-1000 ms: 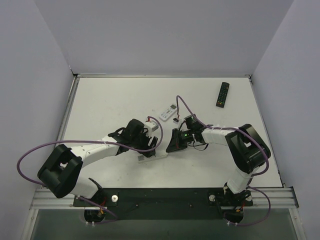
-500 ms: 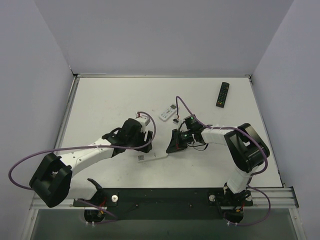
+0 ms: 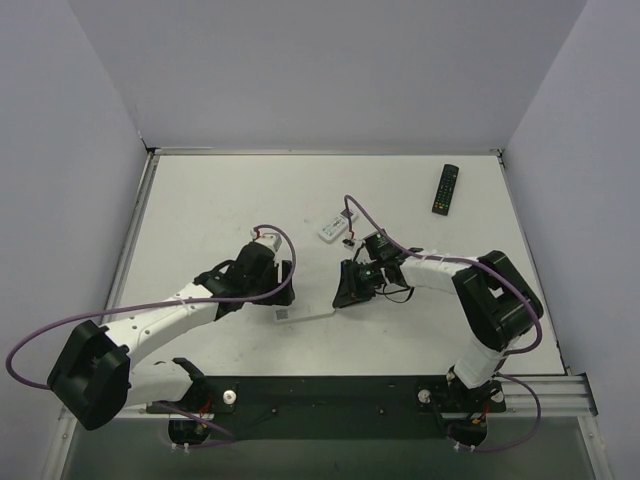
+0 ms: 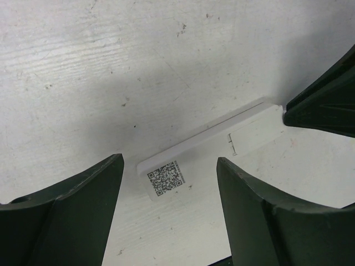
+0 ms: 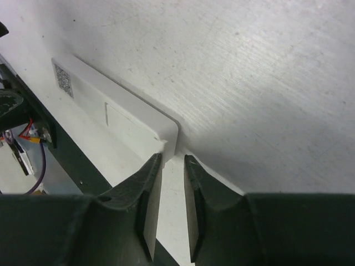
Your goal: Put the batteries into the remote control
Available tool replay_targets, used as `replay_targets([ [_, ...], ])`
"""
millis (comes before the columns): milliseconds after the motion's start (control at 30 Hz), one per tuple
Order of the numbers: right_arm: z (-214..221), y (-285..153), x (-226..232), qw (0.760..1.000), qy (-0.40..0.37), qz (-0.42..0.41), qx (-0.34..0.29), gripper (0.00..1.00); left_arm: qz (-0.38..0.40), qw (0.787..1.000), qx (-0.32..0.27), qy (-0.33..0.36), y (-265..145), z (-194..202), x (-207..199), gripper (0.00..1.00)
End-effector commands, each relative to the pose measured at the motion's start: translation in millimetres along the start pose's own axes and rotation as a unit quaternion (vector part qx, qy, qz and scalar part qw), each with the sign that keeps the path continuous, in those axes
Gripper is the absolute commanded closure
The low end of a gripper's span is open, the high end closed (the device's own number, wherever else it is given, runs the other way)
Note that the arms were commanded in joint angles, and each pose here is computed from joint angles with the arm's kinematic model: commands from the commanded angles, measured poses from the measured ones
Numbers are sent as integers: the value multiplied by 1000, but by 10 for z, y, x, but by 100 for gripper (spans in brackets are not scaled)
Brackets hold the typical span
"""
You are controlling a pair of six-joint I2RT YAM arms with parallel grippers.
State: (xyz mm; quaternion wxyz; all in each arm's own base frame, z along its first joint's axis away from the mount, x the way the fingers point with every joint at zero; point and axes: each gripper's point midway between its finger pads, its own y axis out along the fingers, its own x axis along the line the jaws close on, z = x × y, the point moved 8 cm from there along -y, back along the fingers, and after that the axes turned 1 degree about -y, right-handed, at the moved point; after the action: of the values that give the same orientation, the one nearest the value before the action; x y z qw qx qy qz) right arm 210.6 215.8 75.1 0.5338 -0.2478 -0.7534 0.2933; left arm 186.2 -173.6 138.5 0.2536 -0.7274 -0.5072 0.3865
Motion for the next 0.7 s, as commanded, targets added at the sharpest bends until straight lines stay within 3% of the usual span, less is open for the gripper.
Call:
replay_targets([
  [0, -41, -126, 78, 999, -26, 38, -16, 78, -16, 999, 4, -28, -17, 71, 65, 21],
  [333, -87, -256, 364, 993, -37, 99, -60, 59, -22, 998, 3, -55, 8, 193, 131, 22],
  [667, -2, -149, 524, 976, -50, 205, -50, 56, -9, 997, -1, -75, 36, 250, 147, 26],
])
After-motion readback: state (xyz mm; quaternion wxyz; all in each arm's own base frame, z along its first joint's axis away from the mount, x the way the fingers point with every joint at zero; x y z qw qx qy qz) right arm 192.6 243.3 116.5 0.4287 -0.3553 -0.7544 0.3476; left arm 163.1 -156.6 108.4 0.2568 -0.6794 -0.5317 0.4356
